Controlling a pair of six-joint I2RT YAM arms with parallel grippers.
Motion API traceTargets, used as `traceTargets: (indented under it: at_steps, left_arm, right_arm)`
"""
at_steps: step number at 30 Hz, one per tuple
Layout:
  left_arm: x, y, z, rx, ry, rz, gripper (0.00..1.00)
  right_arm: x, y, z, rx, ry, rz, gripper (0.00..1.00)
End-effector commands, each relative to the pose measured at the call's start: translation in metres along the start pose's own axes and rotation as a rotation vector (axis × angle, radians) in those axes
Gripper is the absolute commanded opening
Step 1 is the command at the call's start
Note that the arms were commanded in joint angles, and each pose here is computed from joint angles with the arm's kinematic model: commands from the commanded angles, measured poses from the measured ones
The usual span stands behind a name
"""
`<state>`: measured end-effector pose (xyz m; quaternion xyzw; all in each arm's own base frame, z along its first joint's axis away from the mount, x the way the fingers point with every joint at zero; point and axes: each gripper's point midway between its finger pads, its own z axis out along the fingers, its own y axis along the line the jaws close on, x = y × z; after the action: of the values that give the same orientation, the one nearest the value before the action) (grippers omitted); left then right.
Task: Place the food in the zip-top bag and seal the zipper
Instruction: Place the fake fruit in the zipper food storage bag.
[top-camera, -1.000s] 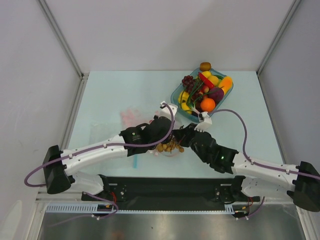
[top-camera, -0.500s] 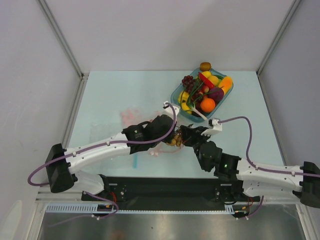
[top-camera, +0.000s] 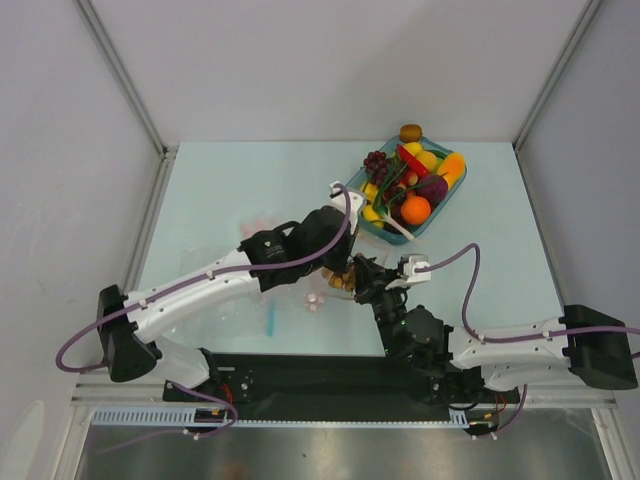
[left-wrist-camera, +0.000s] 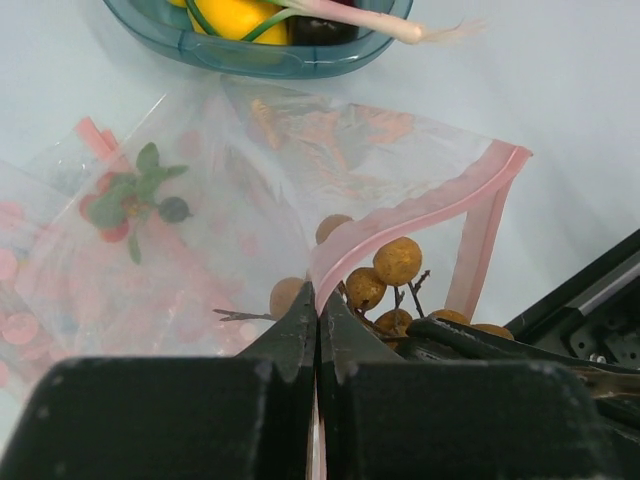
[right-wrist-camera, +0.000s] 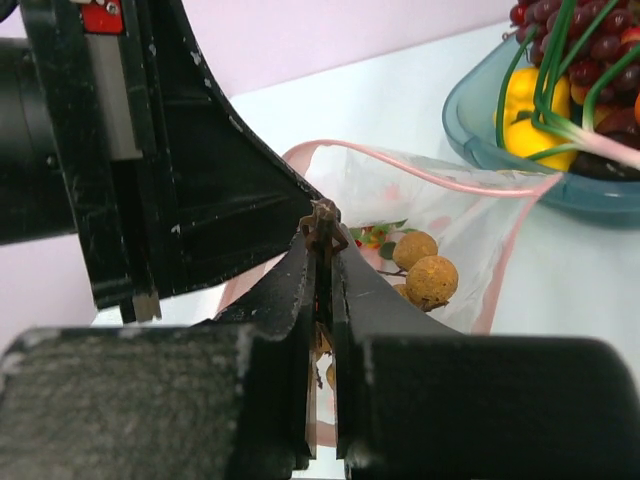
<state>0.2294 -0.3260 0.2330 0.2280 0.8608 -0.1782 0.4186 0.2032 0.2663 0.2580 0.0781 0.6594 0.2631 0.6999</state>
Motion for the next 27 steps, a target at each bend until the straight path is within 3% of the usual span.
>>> traceTargets:
  at_steps: [1,9,21,27]
  left_arm:
    - [-0.025,-0.006,-0.012,0.052,-0.025,-0.051,0.0]
    - [-0.038,-0.029,-0.028,0.194,-0.027,-0.053,0.0]
    - [-0.042,-0.023,-0.014,0.166,-0.129,-0.045,0.0]
    - [-0.046,-0.016,-0.019,0.148,-0.167,-0.045,0.0]
  right_arm:
    - [-0.027,-0.002,-0.001,0.037,-0.075,0.072,0.0]
    - [-0.018,-0.002,0.006,0.047,-0.037,0.065,0.0]
    - [0.019,-0.019,0.041,0.1,0.188,0.072,0.0]
    - [0.024,-0.025,0.051,0.112,0.227,0.105,0.02]
